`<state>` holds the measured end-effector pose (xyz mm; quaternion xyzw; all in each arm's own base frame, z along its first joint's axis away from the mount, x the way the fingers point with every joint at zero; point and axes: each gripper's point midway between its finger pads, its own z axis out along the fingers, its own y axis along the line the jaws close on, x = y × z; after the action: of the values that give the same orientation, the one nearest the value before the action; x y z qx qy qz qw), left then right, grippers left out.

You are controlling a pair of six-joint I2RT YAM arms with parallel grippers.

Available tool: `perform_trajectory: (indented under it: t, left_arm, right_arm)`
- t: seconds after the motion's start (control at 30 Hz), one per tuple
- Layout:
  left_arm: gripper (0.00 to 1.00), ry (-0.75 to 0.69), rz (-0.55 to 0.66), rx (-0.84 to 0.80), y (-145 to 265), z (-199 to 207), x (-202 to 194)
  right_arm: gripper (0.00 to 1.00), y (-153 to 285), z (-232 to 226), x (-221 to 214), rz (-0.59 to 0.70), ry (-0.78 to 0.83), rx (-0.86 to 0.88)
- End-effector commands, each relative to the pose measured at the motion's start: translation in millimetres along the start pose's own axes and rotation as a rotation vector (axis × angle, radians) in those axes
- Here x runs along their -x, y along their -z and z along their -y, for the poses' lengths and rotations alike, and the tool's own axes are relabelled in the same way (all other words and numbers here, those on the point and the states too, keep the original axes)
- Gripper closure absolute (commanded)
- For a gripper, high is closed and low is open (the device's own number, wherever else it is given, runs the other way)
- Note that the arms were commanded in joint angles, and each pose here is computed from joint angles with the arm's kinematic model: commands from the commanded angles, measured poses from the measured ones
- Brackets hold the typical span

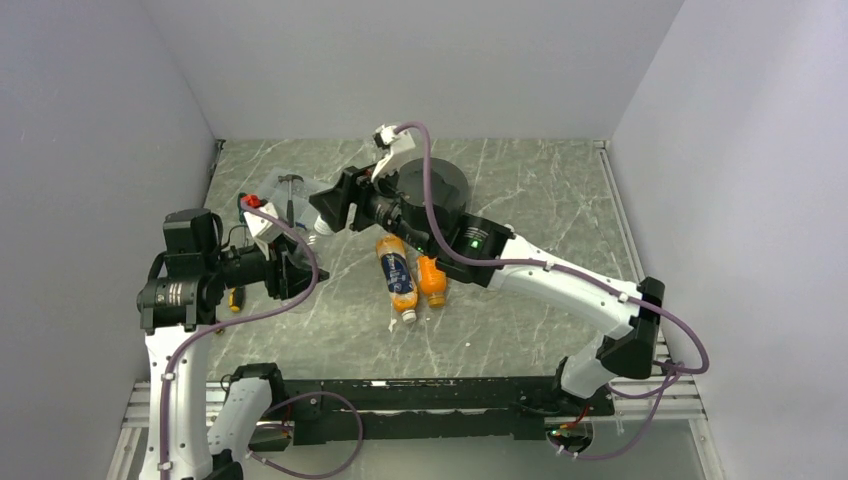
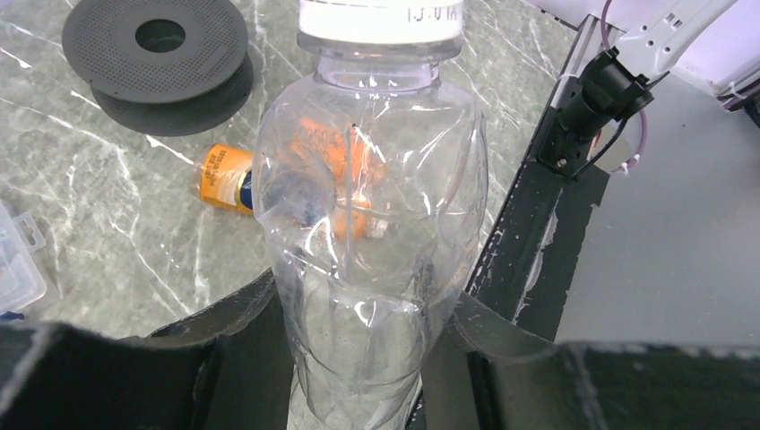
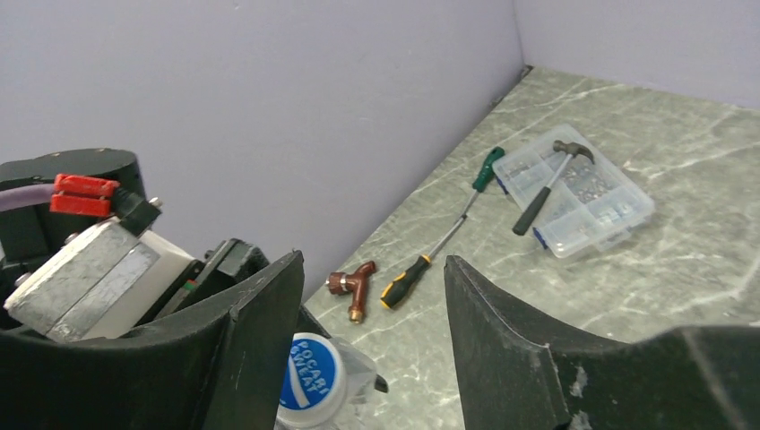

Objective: Unscrew the bottle caps

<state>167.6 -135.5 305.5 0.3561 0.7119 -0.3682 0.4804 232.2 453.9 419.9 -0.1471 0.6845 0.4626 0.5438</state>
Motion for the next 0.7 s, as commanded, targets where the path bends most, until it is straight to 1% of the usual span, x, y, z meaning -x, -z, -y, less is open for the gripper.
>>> perform_trajectory:
  t: [0.0,0.17,0.37,0.5,0.67]
  left_arm:
    - [0.71,-0.09,0.021,0.008,-0.1,-3.0,6.5]
    - [0.72,-0.08,0.019,0.022,-0.1,-5.7,6.2]
    - [0.73,-0.054,0.016,0.05,-2.4,-14.7,3.7]
    - [0.74,-0.031,0.026,0.059,-4.8,-20.5,6.1]
    - [0.74,-0.025,0.031,0.064,-5.1,-22.9,10.2]
  right_arm:
    - [0.4,18.8,0.3,35.7,0.048,-0.001,-0.03]
    - [0.42,15.1,-4.4,29.1,0.007,-0.013,-0.011]
    - [0.41,17.2,-13.0,27.0,0.007,-0.027,0.044]
    - [0.41,10.2,-16.4,18.8,-0.017,-0.037,0.061]
    - [0.47,1.7,-15.1,10.6,-0.031,-0.049,0.057]
